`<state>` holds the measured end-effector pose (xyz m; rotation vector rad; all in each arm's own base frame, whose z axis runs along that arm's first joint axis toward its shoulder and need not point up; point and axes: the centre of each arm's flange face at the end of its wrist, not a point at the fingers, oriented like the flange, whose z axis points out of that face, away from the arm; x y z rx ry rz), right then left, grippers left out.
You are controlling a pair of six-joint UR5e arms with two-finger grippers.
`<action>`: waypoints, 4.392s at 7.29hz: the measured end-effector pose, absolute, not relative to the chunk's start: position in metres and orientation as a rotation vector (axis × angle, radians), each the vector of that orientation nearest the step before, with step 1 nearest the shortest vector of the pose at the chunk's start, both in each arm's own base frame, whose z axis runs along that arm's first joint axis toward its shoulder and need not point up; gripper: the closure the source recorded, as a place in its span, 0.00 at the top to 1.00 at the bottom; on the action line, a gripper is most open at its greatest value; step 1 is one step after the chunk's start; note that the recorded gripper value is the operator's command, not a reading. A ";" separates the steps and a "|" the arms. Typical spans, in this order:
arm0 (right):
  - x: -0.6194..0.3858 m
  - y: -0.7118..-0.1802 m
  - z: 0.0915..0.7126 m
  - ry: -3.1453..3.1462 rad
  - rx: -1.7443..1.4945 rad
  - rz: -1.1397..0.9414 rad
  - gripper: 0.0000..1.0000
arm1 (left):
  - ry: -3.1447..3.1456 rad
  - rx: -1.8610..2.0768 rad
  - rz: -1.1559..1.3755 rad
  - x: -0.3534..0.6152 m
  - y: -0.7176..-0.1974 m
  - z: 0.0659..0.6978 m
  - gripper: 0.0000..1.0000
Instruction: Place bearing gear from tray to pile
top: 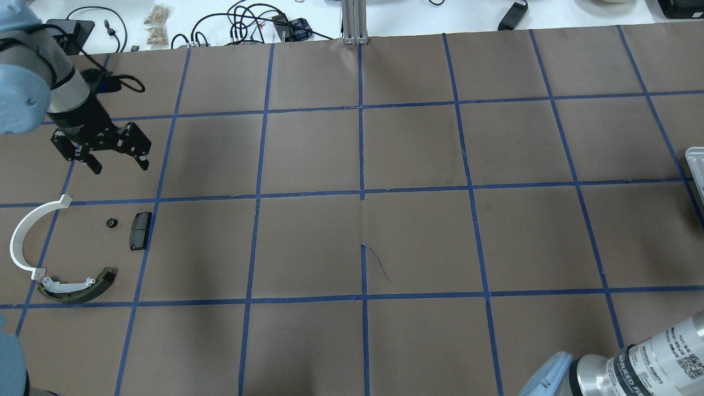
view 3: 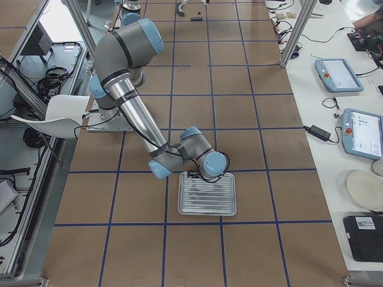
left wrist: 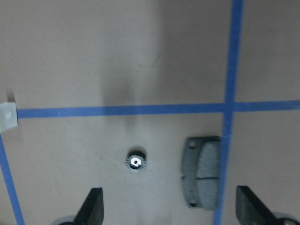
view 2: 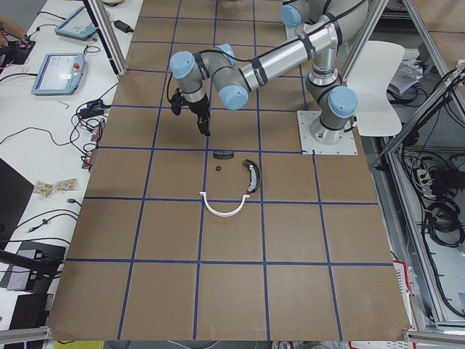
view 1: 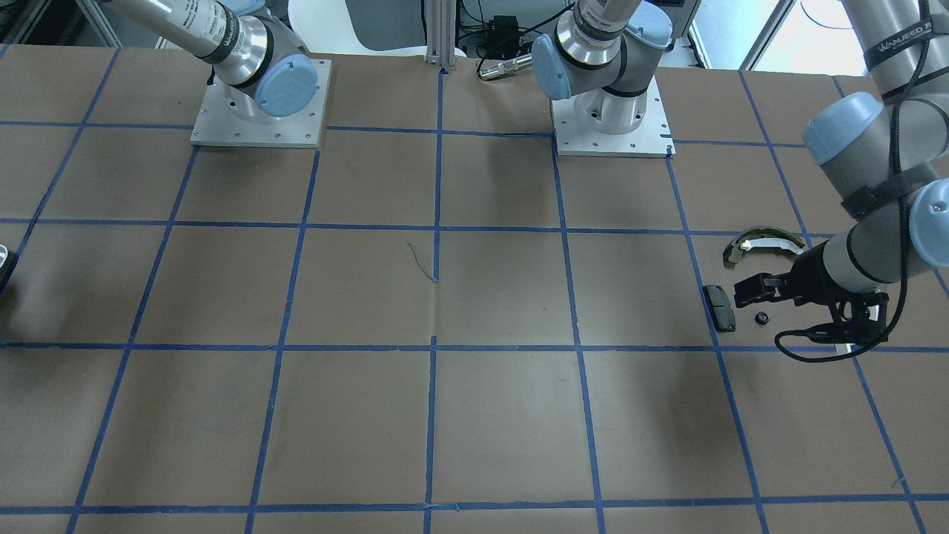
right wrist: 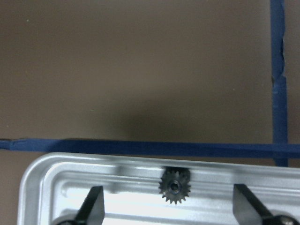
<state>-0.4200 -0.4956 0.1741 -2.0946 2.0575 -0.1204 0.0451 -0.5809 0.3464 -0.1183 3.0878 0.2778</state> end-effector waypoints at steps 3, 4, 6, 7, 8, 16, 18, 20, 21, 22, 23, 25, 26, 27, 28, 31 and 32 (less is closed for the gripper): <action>-0.418 -0.495 0.170 2.075 -2.059 -0.122 0.81 | 3.069 -0.041 0.068 -0.064 -0.571 0.432 1.00; -0.418 -0.494 0.168 2.082 -2.045 -0.119 0.51 | 3.071 -0.018 0.024 -0.078 -0.564 0.447 1.00; -0.418 -0.494 0.167 2.092 -2.028 -0.113 0.00 | 3.075 -0.015 -0.051 -0.100 -0.555 0.463 1.00; -0.419 -0.494 0.168 2.096 -2.026 -0.110 0.00 | 3.075 -0.028 -0.075 -0.106 -0.552 0.466 1.00; -0.419 -0.494 0.169 2.100 -2.028 -0.108 0.00 | 3.075 -0.036 -0.082 -0.109 -0.550 0.467 1.00; -0.378 -0.480 0.274 2.263 -1.777 -0.026 0.00 | 3.121 -0.059 -0.077 -0.114 -0.546 0.463 1.00; -0.311 -0.520 0.279 2.322 -1.651 -0.040 0.00 | 3.121 -0.059 -0.077 -0.114 -0.545 0.463 1.00; -0.217 -0.564 0.284 2.367 -1.534 -0.065 0.00 | 3.121 -0.059 -0.077 -0.114 -0.545 0.463 1.00; -0.168 -0.580 0.284 2.379 -1.464 -0.072 0.00 | 3.121 -0.058 -0.077 -0.114 -0.545 0.463 1.00; -0.112 -0.591 0.280 2.384 -1.388 -0.070 0.00 | 3.121 -0.057 -0.077 -0.114 -0.545 0.463 1.00; -0.057 -0.600 0.278 2.395 -1.326 -0.067 0.00 | 3.120 -0.055 -0.077 -0.114 -0.545 0.463 1.00; 0.052 -0.609 0.280 2.458 -1.239 -0.065 0.00 | 3.120 -0.052 -0.077 -0.113 -0.546 0.463 1.00; 0.105 -0.608 0.278 2.499 -1.190 -0.076 0.00 | 3.120 -0.053 -0.079 -0.111 -0.546 0.463 1.00; 0.155 -0.598 0.270 2.538 -1.134 -0.085 0.00 | 3.120 -0.054 -0.083 -0.110 -0.545 0.465 1.00; 0.199 -0.579 0.257 2.566 -1.091 -0.091 0.00 | 3.121 -0.058 -0.090 -0.108 -0.546 0.467 1.00; 0.290 -0.525 0.220 2.629 -0.950 -0.126 0.00 | 3.122 -0.060 -0.095 -0.108 -0.545 0.469 1.00; 0.308 -0.510 0.212 2.638 -0.909 -0.102 0.00 | 3.122 -0.060 -0.090 -0.108 -0.545 0.467 1.00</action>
